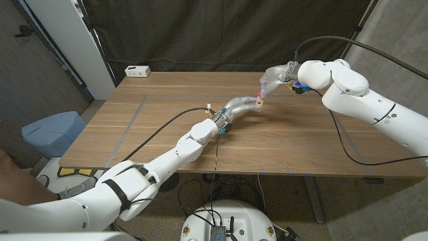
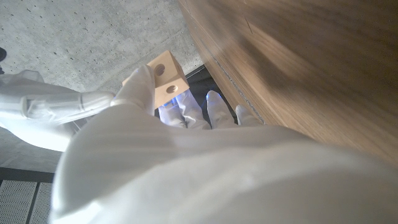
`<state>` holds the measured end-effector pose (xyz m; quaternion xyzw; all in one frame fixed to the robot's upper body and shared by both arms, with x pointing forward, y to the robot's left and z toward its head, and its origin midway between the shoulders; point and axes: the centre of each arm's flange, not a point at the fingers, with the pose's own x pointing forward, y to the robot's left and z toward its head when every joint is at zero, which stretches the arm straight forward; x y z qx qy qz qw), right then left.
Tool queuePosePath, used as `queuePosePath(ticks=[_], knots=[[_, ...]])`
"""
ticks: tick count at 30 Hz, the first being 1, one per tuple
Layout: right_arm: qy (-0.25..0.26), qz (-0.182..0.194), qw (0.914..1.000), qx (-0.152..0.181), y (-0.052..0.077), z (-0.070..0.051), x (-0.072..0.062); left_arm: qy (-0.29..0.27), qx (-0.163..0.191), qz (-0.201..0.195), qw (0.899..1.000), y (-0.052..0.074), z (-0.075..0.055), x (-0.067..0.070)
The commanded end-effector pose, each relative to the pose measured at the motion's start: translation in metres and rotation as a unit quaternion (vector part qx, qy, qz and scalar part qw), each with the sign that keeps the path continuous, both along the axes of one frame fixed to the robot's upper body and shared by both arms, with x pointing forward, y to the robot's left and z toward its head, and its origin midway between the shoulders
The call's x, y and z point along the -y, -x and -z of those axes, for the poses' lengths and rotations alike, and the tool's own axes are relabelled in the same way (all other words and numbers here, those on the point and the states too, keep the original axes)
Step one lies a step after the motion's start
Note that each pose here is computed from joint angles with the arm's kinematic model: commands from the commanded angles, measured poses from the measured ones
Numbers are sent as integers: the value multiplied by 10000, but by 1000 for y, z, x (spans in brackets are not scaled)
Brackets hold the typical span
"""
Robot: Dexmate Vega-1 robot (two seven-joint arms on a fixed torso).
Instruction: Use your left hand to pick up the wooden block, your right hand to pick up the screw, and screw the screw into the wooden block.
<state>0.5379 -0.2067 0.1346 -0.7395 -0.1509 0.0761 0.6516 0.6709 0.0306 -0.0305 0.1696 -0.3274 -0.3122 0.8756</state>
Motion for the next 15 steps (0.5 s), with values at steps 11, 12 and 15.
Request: queuePosePath(ticks=[11, 12, 15], knots=[[-53, 59, 9998, 167, 5, 3, 1, -5, -14, 1, 10000, 3, 3, 0], [-50, 64, 9998, 179, 6, 3, 1, -2, -11, 4, 10000, 4, 3, 0], [-54, 66, 9998, 168, 6, 3, 2, -4, -2, 7, 10000, 4, 2, 0]])
